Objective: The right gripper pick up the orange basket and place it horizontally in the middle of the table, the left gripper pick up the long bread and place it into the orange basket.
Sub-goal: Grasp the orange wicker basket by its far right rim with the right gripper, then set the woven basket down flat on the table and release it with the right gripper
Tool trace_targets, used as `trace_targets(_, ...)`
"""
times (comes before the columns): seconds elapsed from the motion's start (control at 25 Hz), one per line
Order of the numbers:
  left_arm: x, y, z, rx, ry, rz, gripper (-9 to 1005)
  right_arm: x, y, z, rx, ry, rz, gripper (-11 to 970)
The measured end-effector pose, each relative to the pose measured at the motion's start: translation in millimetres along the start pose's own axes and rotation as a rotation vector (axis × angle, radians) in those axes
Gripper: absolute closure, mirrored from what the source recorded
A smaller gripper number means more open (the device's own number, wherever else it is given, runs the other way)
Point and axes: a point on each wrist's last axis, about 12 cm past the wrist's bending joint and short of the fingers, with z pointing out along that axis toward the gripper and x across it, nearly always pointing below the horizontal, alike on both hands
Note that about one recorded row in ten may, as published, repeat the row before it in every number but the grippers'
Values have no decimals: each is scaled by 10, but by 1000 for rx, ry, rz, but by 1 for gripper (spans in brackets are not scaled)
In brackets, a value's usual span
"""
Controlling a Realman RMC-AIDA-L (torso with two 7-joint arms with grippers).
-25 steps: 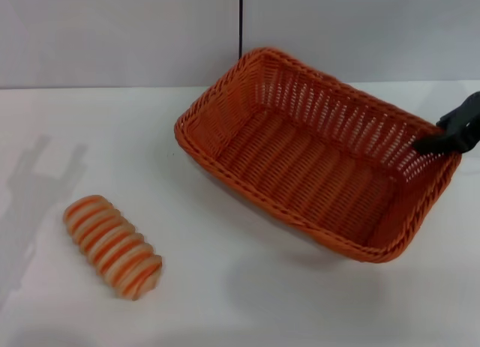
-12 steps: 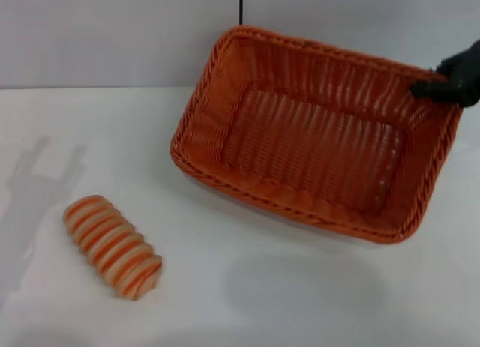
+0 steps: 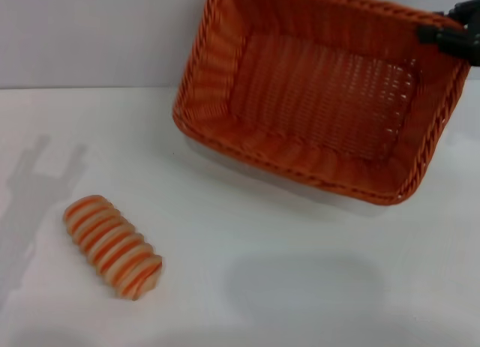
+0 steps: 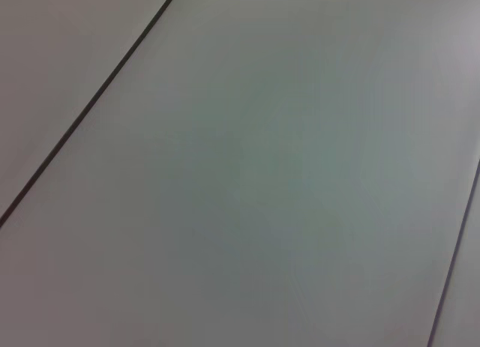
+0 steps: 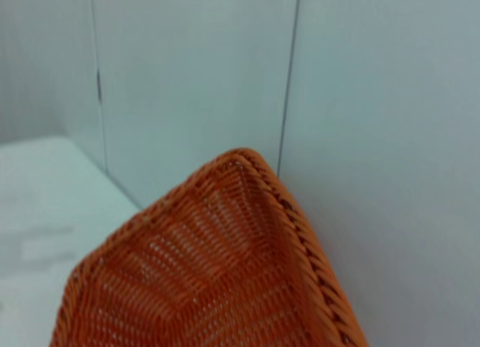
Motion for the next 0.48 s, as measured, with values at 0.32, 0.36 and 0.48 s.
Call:
trace_targets(0.32,2,0,33,7,-3,-4,201,-7,48,-117,-39,-68,-10,795)
trace_targets(0.36,3,-1,38,8,-3,-4,201,-13,62,-134,-51,-76,-14,795)
trace_targets(0.48,6,0,45,9,-1,-4,201,-42,99,-183,-87,-94,-27,795)
